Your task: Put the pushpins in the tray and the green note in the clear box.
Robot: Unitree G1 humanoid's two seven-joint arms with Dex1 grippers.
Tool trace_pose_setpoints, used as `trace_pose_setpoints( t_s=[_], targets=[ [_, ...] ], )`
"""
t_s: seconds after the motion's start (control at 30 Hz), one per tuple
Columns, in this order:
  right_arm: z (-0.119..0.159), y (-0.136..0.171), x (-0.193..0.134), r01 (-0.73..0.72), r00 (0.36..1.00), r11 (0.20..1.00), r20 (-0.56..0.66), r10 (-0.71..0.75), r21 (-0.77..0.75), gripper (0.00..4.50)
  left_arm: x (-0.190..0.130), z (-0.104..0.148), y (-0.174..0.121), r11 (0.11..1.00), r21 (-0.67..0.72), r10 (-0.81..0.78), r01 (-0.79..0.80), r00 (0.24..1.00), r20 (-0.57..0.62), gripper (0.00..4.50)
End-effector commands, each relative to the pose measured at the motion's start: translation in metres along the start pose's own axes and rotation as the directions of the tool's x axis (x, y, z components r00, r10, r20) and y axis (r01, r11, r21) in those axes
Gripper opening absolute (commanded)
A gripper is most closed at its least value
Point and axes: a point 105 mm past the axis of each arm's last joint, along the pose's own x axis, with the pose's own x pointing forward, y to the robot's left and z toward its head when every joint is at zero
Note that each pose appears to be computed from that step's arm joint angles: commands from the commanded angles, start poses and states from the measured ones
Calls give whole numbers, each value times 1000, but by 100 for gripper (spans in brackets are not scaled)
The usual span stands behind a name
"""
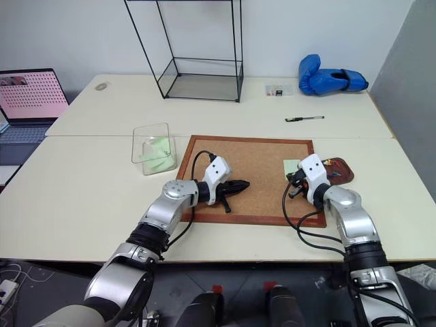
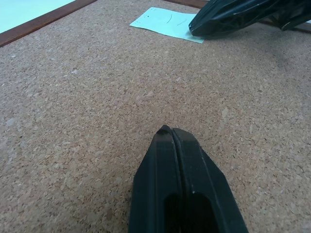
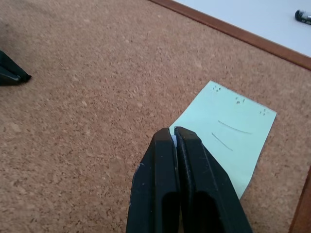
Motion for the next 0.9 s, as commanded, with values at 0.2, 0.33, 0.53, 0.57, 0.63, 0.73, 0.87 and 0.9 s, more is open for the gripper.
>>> trace_pose_setpoints(
  t_s=[0.2,0.33,0.53,0.57,0.63,0.73,0.87,0.9],
  targets=[
    [61,5,-16,-52,987,978,139,81,-203,5,2,-24,-1,998,-54,31,-35,997,-74,0],
    [64,8,-17,-69,986,967,133,104,-244,5,4,-3,5,994,-89,59,-58,998,19,0],
    [69,12,-15,-84,982,961,140,124,-262,0,-4,32,13,988,-134,92,-71,983,159,50],
    [69,12,-15,-85,982,961,141,126,-264,0,-6,37,12,989,-136,87,-63,981,175,72],
    [71,13,-15,-90,981,959,144,132,-268,0,-8,44,10,991,-129,69,-44,977,201,111],
    [74,15,-14,-102,978,955,148,147,-277,0,-12,53,10,993,-112,59,-33,970,237,162],
    [78,17,-14,-113,975,953,151,161,-282,0,-10,62,12,997,-73,44,-26,966,256,237],
    [78,18,-14,-115,975,952,151,163,-283,0,-9,63,12,998,-62,35,-19,966,256,263]
  ],
)
